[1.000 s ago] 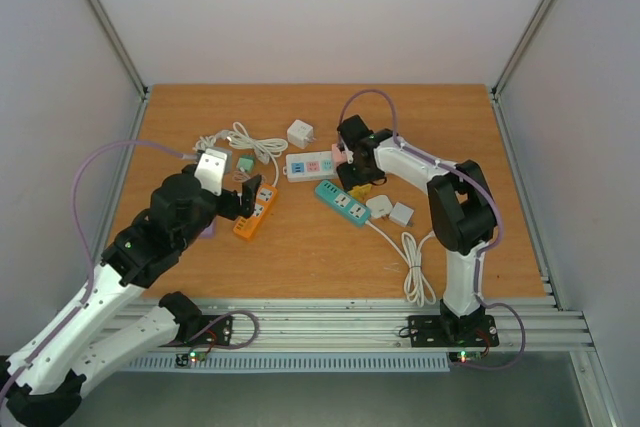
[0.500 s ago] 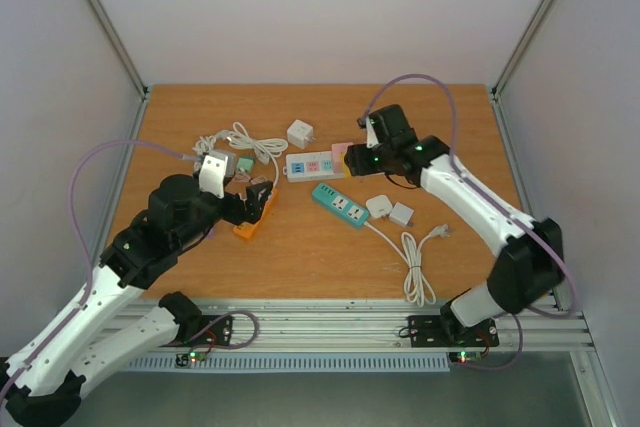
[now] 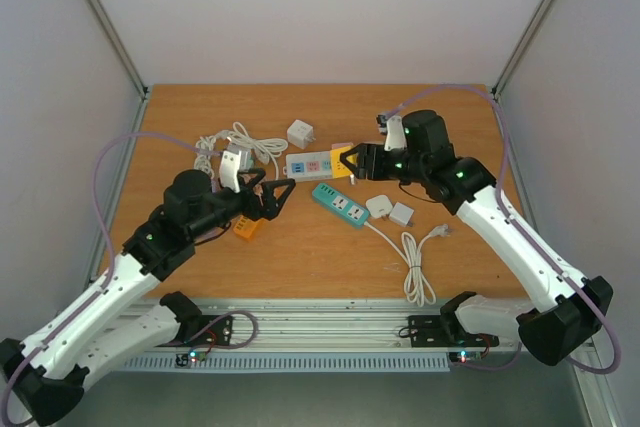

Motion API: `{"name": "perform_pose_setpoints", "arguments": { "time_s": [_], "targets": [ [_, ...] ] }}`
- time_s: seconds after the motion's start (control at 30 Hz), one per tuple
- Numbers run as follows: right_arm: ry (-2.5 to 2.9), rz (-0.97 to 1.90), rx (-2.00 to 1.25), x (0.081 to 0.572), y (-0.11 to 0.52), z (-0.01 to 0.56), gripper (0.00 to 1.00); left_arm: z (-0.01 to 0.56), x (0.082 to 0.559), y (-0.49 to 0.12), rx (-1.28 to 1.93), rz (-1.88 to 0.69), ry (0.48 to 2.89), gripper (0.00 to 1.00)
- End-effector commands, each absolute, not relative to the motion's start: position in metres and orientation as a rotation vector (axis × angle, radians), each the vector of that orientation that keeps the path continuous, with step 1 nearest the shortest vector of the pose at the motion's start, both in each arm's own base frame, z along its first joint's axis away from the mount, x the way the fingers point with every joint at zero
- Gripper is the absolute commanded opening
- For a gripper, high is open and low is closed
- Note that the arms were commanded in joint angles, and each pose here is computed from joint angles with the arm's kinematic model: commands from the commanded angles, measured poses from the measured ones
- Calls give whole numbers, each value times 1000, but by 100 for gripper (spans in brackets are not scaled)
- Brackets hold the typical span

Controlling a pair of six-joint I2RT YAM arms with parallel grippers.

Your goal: Insert the plug

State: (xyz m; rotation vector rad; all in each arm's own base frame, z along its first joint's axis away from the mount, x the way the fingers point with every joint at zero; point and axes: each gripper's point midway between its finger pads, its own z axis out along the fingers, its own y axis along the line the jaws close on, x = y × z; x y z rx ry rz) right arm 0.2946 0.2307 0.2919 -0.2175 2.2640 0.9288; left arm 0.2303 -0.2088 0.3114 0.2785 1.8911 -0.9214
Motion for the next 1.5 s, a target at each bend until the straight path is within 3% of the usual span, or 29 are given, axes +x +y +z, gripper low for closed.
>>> {"name": "perform_pose_setpoints", "arguments": {
  "time_s": [0.0, 0.27, 0.47, 0.8, 0.93, 1.2, 1.47],
  "targets": [
    [2191, 1090, -218, 284, 242, 321, 58, 331, 232, -228, 299, -1074, 1748, 99],
    [2140, 1185, -185, 281, 247, 324, 58, 328, 246, -248, 374, -1091, 1703, 99],
    [2067, 1227, -140, 307, 260, 336, 57, 332, 274, -256, 351, -1010, 1654, 100],
    [1897, 1146, -69, 350, 261, 366, 57, 345, 325, -229, 443, -546, 1622, 99],
    [1936, 1183, -47, 357, 270, 357, 57, 338, 318, -232, 492, -593, 1642, 99],
    [1963, 1354, 31, 354, 285, 359, 57, 344, 301, -270, 523, -934, 1593, 99],
    [1984, 1382, 59, 342, 292, 361, 55, 344, 299, -280, 491, -951, 1612, 99]
  ]
}}
